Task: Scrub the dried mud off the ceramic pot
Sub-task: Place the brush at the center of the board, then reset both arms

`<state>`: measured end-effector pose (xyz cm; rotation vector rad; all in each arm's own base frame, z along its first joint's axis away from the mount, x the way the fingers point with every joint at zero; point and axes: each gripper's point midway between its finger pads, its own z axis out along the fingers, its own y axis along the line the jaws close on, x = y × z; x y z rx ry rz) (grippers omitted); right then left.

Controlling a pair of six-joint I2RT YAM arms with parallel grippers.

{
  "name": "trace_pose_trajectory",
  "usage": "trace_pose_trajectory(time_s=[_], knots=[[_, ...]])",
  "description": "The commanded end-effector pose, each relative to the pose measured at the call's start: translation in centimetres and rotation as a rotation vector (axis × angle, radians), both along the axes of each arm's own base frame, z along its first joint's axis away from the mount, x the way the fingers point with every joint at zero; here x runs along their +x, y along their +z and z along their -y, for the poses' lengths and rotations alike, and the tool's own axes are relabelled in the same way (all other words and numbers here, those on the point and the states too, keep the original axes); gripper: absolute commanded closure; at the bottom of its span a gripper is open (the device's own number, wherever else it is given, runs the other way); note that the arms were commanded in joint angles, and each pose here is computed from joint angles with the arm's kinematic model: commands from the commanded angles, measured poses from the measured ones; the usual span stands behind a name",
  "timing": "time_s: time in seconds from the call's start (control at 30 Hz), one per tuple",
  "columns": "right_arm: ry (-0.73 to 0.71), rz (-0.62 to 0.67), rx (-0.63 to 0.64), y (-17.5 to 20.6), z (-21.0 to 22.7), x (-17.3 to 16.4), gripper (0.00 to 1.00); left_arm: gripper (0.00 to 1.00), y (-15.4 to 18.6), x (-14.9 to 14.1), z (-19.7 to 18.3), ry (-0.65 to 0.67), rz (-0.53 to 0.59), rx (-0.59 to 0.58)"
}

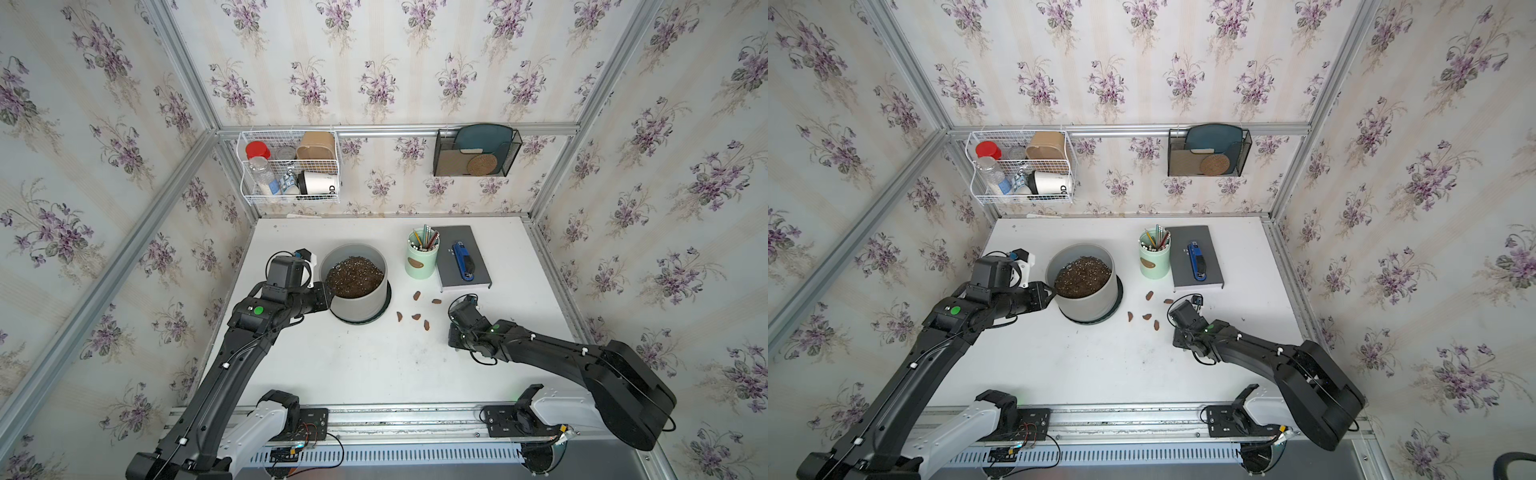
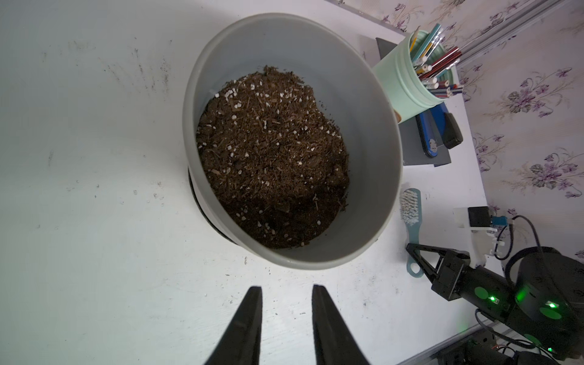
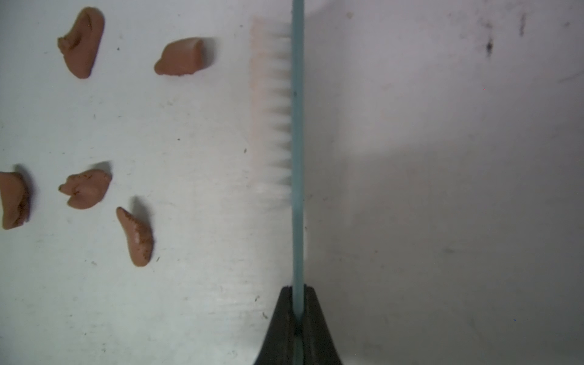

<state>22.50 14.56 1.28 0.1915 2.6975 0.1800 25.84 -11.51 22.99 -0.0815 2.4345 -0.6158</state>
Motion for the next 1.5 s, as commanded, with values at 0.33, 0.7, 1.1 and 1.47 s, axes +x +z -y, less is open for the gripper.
trace_pose_trajectory(time_s=[0.33, 0.7, 1.1, 1.47], knots=[[-0.021, -0.113, -0.187, -0.5, 3.5, -2.3, 0.83, 0.68, 2.3, 0.4, 0.1, 0.012, 0.081, -0.032], [0.005, -0.025, -0.117, 2.6, 1.8, -0.8, 0.56, 0.67, 1.8, 0.3, -0.1, 0.016, 0.08, -0.023], [-0.158, 0.444, 0.032, 16.0, 3.0, 3.3, 0.22, 0.47, 7.6, 3.0, -5.8, 0.225, 0.31, 0.236], [-0.24, 0.734, -0.23, 20.3, 6.8, 7.7, 0.0, 0.29, 1.0, 11.1, -13.6, 0.525, 0.472, 0.714]])
